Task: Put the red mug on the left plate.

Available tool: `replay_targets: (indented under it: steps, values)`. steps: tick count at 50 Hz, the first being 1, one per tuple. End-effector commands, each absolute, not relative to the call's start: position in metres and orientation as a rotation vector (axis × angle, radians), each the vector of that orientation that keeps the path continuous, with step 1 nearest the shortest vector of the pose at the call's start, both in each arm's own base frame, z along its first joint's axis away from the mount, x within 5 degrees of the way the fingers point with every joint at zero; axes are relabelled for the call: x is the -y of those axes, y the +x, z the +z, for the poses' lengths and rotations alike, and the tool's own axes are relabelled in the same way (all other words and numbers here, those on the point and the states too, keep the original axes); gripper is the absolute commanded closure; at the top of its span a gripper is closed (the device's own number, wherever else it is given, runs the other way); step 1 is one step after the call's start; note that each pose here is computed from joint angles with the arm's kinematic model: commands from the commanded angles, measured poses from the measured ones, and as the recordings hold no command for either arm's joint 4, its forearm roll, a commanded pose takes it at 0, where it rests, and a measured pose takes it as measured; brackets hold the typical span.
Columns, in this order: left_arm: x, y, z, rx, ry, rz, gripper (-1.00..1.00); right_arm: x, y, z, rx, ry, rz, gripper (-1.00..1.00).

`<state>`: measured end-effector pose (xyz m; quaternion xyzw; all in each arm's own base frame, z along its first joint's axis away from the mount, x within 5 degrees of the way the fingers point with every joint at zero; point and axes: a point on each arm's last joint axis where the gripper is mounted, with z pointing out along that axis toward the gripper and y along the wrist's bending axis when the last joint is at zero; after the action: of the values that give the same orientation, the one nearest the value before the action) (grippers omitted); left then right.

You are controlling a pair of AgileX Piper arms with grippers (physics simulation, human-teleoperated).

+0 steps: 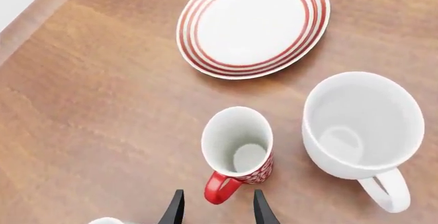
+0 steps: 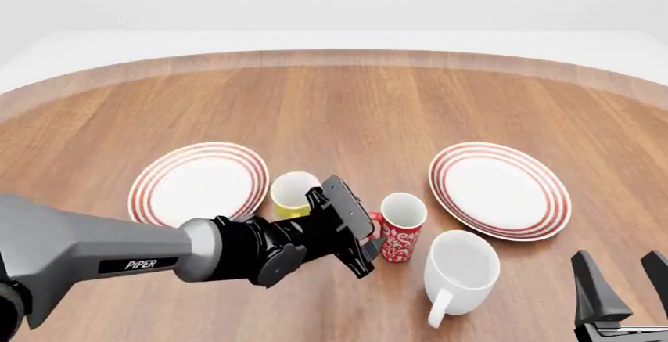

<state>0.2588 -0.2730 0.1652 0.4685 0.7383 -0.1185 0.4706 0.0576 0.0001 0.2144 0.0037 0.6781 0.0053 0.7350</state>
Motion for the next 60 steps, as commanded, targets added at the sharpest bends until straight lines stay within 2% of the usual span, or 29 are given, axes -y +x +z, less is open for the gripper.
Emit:
replay_targets:
  steps: [1, 19, 20, 40, 60]
  values:
    - [0.275, 0.261, 0.157, -1.82, 1.144, -0.293, -1.0, 0.0, 0.058, 0.214, -1.49, 0.008, 0.012, -1.0]
    - [0.275, 0.27, 0.149, -1.825, 1.144, -0.273, -1.0, 0.0, 0.058, 0.214, -1.49, 0.008, 0.012, -1.0]
    - [0.272, 0.274, 0.151, -1.818, 1.133, -0.264, 1.0, 0.0, 0.058, 0.214, -1.49, 0.008, 0.012, -1.0]
    - [0.269, 0.273, 0.153, -1.794, 1.135, -0.254, 1.0, 0.0, 0.058, 0.214, -1.49, 0.008, 0.012, -1.0]
    - [0.23, 0.261, 0.239, -1.662, 1.022, -0.226, 1.0, 0.0, 0.058, 0.214, -1.49, 0.008, 0.012, -1.0]
